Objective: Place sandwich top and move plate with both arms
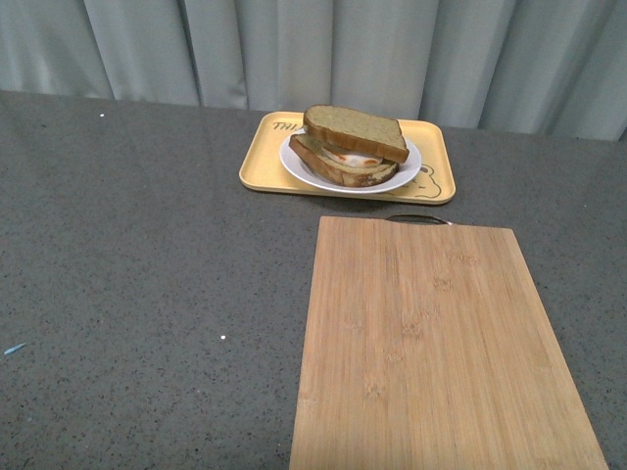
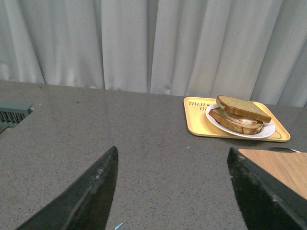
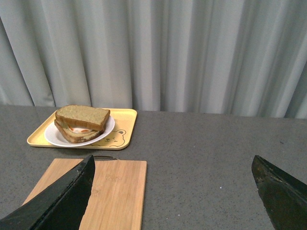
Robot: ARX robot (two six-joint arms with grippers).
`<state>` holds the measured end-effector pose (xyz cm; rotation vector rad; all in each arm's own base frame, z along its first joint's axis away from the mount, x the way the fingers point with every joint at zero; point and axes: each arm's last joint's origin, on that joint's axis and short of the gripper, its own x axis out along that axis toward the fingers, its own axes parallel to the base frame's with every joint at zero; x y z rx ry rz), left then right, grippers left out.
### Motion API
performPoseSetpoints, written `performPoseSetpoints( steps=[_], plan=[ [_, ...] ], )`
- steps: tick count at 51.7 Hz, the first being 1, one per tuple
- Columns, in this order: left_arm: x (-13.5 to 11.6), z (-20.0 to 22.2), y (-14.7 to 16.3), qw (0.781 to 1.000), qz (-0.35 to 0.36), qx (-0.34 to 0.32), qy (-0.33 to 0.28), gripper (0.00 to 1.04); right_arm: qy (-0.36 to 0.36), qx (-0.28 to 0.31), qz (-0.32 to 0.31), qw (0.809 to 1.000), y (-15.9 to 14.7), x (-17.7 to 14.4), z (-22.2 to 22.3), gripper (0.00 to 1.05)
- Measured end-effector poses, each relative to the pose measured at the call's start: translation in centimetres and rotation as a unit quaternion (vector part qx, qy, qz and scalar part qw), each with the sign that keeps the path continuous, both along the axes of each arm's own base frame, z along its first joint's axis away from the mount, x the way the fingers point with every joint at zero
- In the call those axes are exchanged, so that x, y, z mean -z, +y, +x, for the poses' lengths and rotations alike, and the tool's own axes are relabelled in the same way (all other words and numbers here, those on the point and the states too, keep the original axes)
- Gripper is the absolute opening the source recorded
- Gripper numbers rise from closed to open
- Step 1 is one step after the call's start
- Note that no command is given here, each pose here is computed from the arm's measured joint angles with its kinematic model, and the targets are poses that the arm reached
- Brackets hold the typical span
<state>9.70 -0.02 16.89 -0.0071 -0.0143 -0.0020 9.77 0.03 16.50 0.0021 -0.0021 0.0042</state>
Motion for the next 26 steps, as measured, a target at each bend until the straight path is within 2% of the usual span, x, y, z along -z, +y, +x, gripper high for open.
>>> performPoseSetpoints(
  steps=[9, 11, 26],
  plan=[
    [0.00, 0.00, 0.00, 1.000, 0.000, 0.000, 0.000, 1.00, 0.000, 0.000, 0.000, 1.000, 0.00, 0.00, 0.00, 0.95],
    [0.00, 0.00, 0.00, 1.000, 0.000, 0.000, 0.000, 0.98, 0.000, 0.000, 0.000, 1.000, 0.00, 0.00, 0.00, 0.95],
    [0.00, 0.00, 0.00, 1.000, 0.000, 0.000, 0.000, 0.98, 0.000, 0.000, 0.000, 1.000, 0.00, 0.00, 0.00, 0.95]
  ],
)
